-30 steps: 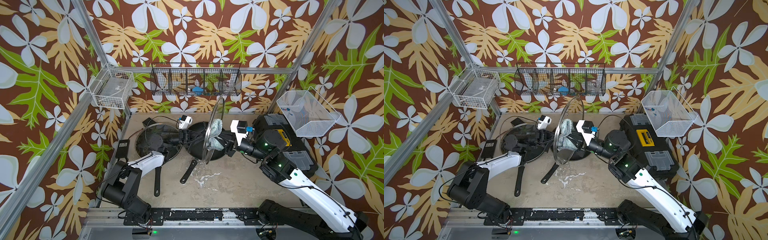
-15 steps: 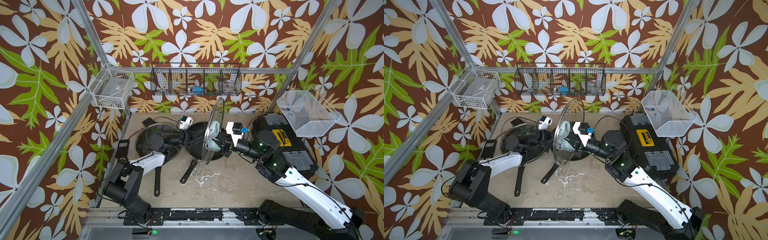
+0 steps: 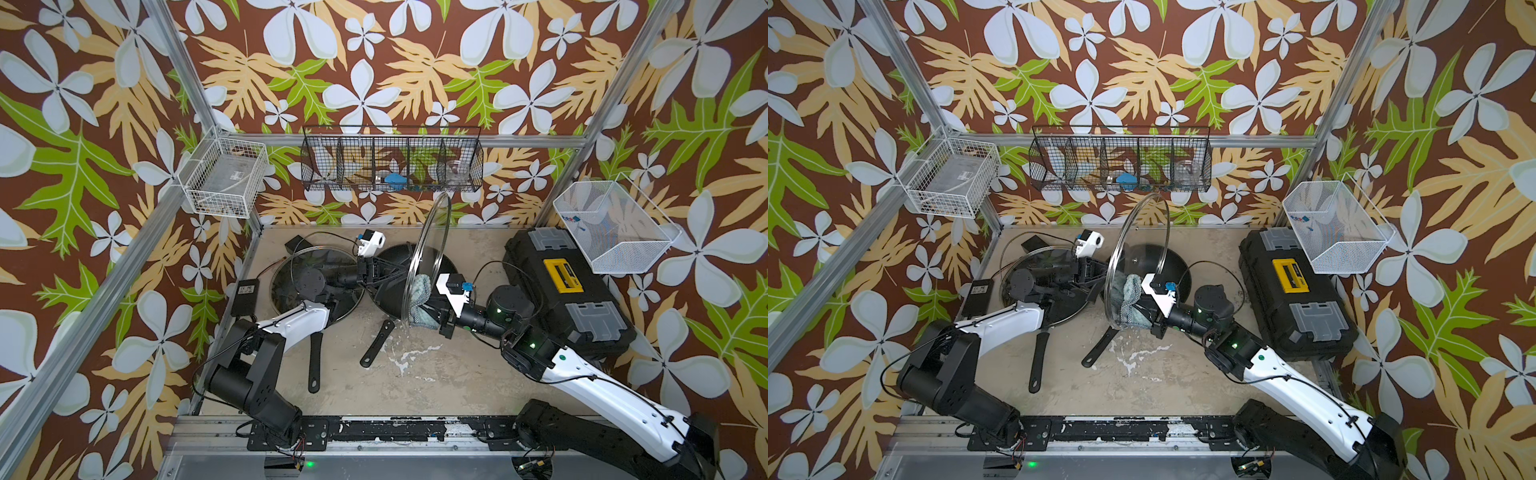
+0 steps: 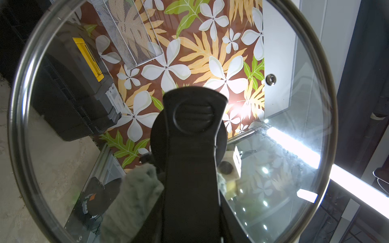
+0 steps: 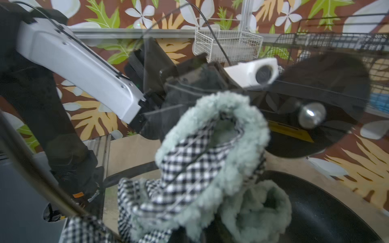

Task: Wipe the pot lid with a cloth
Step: Wipe the pot lid.

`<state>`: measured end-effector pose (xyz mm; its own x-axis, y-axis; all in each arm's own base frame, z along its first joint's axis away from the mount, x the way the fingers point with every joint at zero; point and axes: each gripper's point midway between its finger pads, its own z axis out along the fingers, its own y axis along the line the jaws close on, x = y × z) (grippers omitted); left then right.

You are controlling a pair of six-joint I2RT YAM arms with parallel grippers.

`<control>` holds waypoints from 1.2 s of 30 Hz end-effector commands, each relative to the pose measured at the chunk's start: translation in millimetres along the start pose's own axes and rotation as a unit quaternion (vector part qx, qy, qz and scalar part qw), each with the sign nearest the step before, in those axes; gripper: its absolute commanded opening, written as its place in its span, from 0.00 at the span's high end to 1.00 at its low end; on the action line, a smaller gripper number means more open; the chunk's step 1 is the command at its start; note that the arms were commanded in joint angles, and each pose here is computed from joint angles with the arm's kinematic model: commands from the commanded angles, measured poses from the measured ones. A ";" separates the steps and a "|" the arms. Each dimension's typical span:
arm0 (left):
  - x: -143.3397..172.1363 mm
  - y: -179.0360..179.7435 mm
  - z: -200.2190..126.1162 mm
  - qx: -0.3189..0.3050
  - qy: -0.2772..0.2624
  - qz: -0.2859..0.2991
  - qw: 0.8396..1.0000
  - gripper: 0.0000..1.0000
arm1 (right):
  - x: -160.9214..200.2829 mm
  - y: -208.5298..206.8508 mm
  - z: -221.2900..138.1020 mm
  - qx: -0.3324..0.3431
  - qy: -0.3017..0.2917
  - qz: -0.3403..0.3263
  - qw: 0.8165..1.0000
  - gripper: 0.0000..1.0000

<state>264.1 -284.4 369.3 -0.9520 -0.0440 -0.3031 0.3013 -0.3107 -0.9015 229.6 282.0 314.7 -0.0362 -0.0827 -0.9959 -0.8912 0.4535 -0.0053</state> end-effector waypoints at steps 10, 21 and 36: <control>8.0 -40.1 -0.5 0.059 -0.005 0.092 0.994 1.00 | -15.2 -94.1 -8.3 0.130 -0.013 0.030 0.991 1.00; 15.8 -40.2 -1.3 0.056 0.002 0.096 0.994 1.00 | -110.5 -127.2 -1.0 0.150 -0.076 0.000 0.986 1.00; 12.8 -30.1 -1.0 0.051 0.004 0.091 0.994 1.00 | -164.3 17.2 -11.2 -0.030 -0.142 -0.102 0.984 1.00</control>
<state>259.5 -284.7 364.8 -0.9566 -0.0308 -0.2897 0.2847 -0.3109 -0.9068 227.0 290.0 476.2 0.2134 0.0921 -0.9726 -0.8899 0.4292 -0.1545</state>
